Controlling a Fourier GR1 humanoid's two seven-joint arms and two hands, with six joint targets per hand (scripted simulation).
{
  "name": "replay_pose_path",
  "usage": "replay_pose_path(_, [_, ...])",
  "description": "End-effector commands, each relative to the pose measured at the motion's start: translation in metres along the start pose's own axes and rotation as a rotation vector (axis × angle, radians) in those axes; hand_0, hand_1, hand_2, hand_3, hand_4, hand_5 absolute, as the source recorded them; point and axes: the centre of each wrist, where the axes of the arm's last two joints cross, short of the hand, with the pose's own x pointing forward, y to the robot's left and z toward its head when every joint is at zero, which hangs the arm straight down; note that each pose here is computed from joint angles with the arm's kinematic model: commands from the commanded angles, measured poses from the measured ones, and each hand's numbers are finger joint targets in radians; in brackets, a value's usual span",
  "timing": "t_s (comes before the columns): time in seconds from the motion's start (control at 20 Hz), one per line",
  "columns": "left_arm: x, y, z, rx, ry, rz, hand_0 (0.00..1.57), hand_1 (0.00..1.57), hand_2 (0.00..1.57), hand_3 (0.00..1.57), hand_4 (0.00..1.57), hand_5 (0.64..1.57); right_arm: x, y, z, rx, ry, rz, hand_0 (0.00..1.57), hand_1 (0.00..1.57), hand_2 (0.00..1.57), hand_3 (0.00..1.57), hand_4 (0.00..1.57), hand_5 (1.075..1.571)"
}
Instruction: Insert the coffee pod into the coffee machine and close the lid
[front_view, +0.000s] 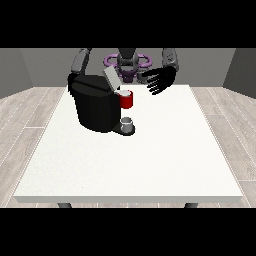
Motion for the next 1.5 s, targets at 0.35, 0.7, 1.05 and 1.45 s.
replay_pose_path(0.35, [-0.151, -0.076, 0.147, -0.001, 0.271, 0.34, 0.0, 0.0, 0.0, 0.0, 0.24, 1.571, 0.0, 0.07, 0.029, 0.115, 0.082, 0.078, 0.0, 0.0, 0.0, 0.0, 0.14, 1.571])
replay_pose_path(0.7, [-0.174, -0.051, 0.2, 0.066, 0.356, 0.385, 0.0, 0.0, 0.0, 0.0, 0.33, 1.571, 0.055, 0.112, 0.012, 0.206, -0.076, 0.097, 0.0, 0.0, 0.0, 0.0, 0.12, 1.571])
replay_pose_path(1.05, [-0.154, -0.063, 0.194, 0.005, 0.263, 0.395, 0.0, 0.0, 0.0, 0.0, 0.3, 1.571, 0.092, 0.102, 0.02, 0.115, -0.117, 0.201, 0.0, 0.0, 0.0, 0.0, 0.44, 1.571])
replay_pose_path(1.45, [-0.14, -0.048, 0.19, 0.034, 0.072, 0.361, 0.0, 0.0, 0.0, 0.0, 0.18, 1.571, 0.121, 0.11, -0.02, 0.08, -0.265, 0.227, 0.0, 0.0, 0.0, 0.0, 0.27, 1.571])
